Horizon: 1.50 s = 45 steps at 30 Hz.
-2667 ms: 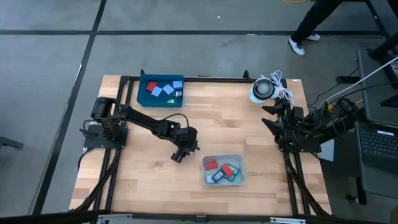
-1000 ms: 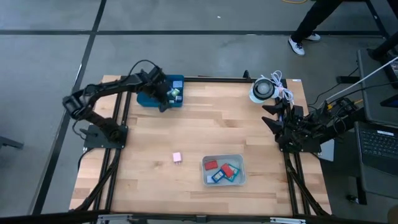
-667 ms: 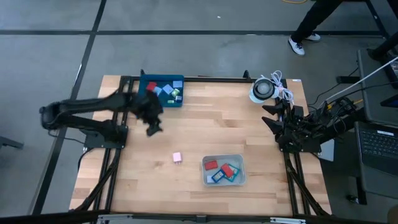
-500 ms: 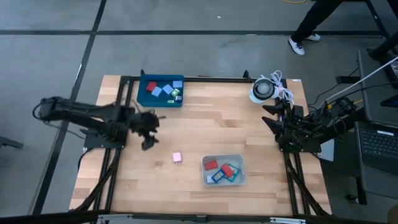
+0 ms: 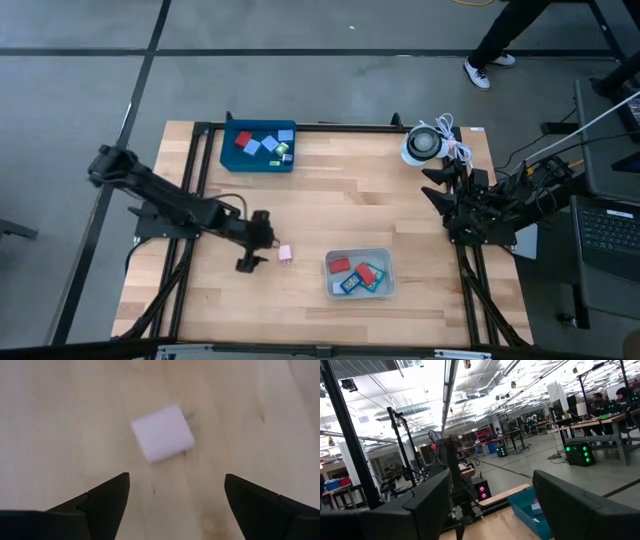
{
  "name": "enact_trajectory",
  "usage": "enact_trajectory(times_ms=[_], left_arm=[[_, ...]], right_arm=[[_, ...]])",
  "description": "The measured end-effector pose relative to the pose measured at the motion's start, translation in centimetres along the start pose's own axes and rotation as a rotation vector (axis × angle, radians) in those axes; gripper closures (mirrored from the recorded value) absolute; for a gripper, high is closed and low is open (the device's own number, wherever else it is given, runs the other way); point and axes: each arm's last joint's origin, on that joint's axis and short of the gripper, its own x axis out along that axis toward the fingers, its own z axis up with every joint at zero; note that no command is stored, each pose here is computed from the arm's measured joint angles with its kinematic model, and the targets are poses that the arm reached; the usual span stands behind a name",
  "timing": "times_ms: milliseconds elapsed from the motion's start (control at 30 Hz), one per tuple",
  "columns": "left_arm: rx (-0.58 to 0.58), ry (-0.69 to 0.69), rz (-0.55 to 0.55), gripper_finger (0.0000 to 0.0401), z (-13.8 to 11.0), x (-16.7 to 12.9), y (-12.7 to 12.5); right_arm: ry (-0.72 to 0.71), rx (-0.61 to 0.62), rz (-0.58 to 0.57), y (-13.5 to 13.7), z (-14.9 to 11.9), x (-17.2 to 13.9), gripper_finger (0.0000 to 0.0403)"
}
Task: Pick & Place Office items
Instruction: Put the pink charger adapter into the blue bin
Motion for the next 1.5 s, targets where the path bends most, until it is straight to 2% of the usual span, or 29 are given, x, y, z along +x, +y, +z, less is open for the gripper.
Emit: enact_trajectory(times_ms=[100, 233, 400, 567, 800, 933, 1067, 1300, 1367, 1500], left_arm=[[0.084, 0.058, 0.0, 0.0074, 0.0, 1.3, 0.5], [0.121, 0.062, 0.045, 0.0073, 0.5, 2.4, 1.6], [0.22, 0.077, 0.012, 0.0074, 0.5, 3.9, 2.4], [0.286, 0.009, 0.019, 0.0073, 1.2, 4.3, 2.7], [0.261, -0.085, 0.036, 0.0072, 2.1, 4.3, 3.6], [0.255, -0.125, -0.013, 0.0074, 2.6, 5.1, 4.1], [0.303, -0.103, -0.027, 0.0073, 3.3, 6.3, 4.1], [0.306, -0.081, -0.032, 0.0075, 4.9, 8.3, 4.2], [0.289, -0.068, -0.039, 0.0075, 5.0, 8.6, 4.2], [0.186, -0.031, -0.054, 0.0076, 4.8, 8.6, 4.4]], right_arm=[[0.0, 0.005, 0.002, 0.0, 0.0, 0.0, 0.0117], [0.002, 0.019, 0.026, 0.1, 0.0, 0.0, 0.0117], [0.001, 0.02, 0.027, 0.1, 0.0, 0.0, 0.0117], [0.002, 0.027, 0.033, 0.1, 0.0, 0.0, 0.0117], [0.003, 0.03, 0.053, 0.2, 0.0, 0.0, 0.0117], [0.003, 0.03, 0.053, 0.2, 0.0, 0.0, 0.0117], [0.004, 0.038, 0.053, 0.2, 0.0, 0.0, 0.0117], [0.012, 0.063, 0.066, 0.2, -0.1, 0.0, 0.0117], [0.013, 0.071, 0.085, 0.2, -0.1, 0.0, 0.0117], [0.016, 0.074, 0.117, 0.3, -0.1, 0.0, 0.0117]])
